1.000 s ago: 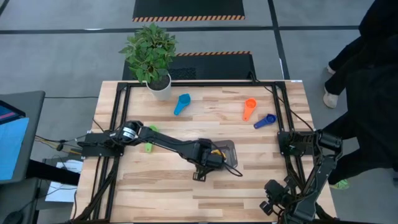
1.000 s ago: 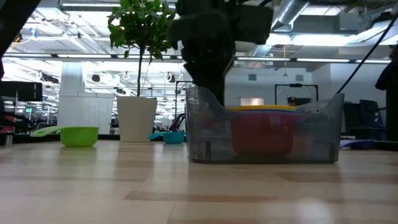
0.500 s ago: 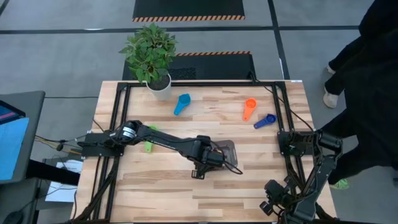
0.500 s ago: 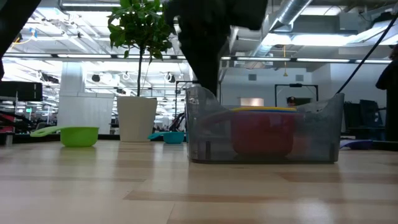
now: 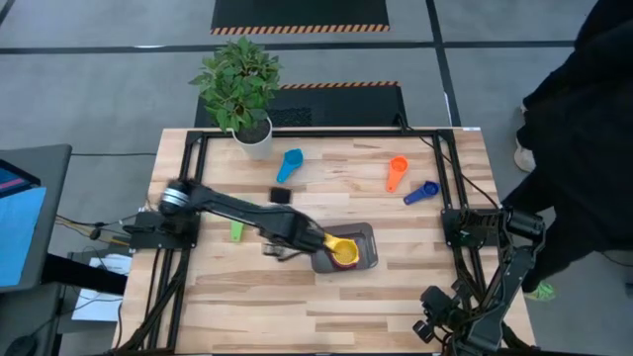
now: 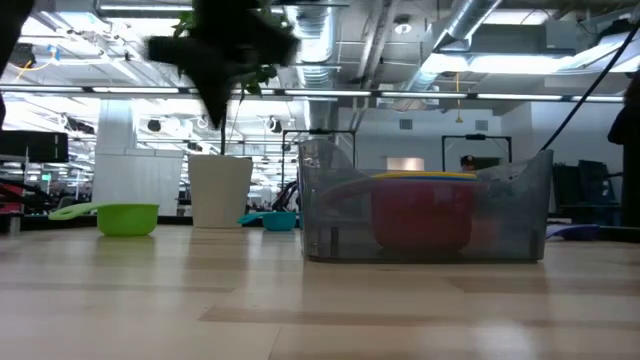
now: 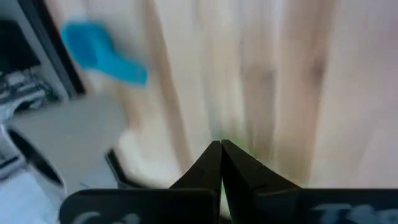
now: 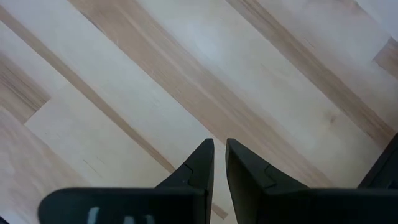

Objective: Nest measuring cups in basket
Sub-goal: Stack the green measuring cup on top of the yellow measuring cup into the black bin

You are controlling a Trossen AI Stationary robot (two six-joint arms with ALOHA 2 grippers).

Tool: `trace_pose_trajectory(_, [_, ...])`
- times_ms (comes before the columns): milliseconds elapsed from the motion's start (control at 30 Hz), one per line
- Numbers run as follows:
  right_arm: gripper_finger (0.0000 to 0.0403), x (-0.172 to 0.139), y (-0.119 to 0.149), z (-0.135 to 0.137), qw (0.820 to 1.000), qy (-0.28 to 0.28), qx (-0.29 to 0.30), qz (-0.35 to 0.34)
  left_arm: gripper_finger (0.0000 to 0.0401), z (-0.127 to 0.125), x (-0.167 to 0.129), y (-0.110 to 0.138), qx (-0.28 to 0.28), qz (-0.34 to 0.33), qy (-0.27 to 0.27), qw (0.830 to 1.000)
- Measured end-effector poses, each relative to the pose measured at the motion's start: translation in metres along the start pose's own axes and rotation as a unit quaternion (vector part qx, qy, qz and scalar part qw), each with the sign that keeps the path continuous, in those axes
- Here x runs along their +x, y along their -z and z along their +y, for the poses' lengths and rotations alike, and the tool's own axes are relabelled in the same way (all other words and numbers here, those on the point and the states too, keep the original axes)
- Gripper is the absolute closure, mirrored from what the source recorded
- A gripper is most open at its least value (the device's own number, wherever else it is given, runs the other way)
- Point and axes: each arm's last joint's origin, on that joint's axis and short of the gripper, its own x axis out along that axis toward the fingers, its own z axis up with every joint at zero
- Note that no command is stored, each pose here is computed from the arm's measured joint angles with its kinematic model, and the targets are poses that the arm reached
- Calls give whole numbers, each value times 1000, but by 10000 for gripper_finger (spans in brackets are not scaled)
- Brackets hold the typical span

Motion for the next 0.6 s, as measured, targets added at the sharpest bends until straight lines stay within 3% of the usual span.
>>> trace_pose_trajectory(133, [338, 0, -1, -1, 1000, 4, 16, -2, 401, 10, 20, 72, -63, 29, 22, 997])
trace_pose_trajectory(300, [338, 2, -7, -2, 999, 22, 46, -11, 401, 9, 46, 148, -173, -52, 56, 982])
trace_pose_trajectory(433, [338, 5, -17, -1, 997, 41, 64, -17, 401, 4, 72, 180, -253, -156, 100, 950])
trace_pose_trajectory(533, [338, 9, -25, 3, 996, 48, 76, -15, 399, 4, 86, 188, -308, -225, 128, 915])
trace_pose_trajectory(600, [338, 11, -31, 5, 995, 53, 84, -14, 389, 6, 91, 189, -321, -251, 139, 903])
